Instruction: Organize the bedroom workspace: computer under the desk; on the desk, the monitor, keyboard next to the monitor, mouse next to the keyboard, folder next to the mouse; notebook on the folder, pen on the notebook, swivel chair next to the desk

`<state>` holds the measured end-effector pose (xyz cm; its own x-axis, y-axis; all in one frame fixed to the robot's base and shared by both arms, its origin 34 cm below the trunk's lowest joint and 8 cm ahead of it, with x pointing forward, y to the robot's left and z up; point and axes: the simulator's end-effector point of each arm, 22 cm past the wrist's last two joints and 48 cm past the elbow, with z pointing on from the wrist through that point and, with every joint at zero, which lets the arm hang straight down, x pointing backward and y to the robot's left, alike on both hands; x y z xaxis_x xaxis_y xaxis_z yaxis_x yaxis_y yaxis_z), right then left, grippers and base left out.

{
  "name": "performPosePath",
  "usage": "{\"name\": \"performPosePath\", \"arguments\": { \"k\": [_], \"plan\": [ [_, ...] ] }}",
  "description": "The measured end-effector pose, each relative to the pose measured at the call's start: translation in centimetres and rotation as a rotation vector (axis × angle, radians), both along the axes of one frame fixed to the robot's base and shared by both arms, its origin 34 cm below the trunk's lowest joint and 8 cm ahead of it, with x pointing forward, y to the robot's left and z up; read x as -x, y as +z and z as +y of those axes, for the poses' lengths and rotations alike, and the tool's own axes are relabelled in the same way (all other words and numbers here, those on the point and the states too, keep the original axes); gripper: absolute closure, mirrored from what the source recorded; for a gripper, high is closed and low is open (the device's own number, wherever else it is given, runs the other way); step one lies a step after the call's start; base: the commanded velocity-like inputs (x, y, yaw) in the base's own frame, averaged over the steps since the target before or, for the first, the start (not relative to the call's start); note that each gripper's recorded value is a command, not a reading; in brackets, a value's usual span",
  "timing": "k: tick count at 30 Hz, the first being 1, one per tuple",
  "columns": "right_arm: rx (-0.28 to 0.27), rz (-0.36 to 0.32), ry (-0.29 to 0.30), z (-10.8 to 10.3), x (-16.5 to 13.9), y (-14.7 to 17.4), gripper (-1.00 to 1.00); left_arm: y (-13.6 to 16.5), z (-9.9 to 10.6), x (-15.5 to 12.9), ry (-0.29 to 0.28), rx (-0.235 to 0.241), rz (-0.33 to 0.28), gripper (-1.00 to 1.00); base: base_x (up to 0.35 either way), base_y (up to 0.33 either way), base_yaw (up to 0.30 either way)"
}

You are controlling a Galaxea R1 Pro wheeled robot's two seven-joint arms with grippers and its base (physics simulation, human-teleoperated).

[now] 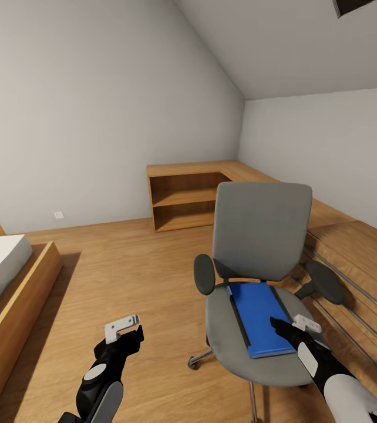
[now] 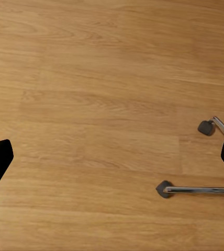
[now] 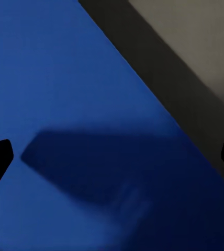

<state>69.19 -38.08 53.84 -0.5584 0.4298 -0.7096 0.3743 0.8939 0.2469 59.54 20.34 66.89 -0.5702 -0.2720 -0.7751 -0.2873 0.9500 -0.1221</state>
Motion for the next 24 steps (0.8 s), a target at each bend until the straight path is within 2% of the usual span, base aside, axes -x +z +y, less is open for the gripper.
{"name": "performPosePath", "arguments": {
  "k": [11,17,24],
  "plan": [
    [0.000,0.000,0.000,0.0,0.0,0.0,-1.00,0.0,-0.1,0.0,-0.002,0.001,0.001,-1.00,0.000,0.000,0.000],
    [-0.002,-0.010,-0.003,-0.1,-0.1,-0.5,-1.00,-0.7,-1.5,0.3,-0.028,0.002,-0.001,-1.00,0.000,0.000,0.000],
    [0.004,-0.019,-0.002,-0.3,-0.4,-0.5,-1.00,-1.1,-1.7,0.5,-0.034,-0.004,0.001,-1.00,0.000,0.000,0.000]
  ]
}}
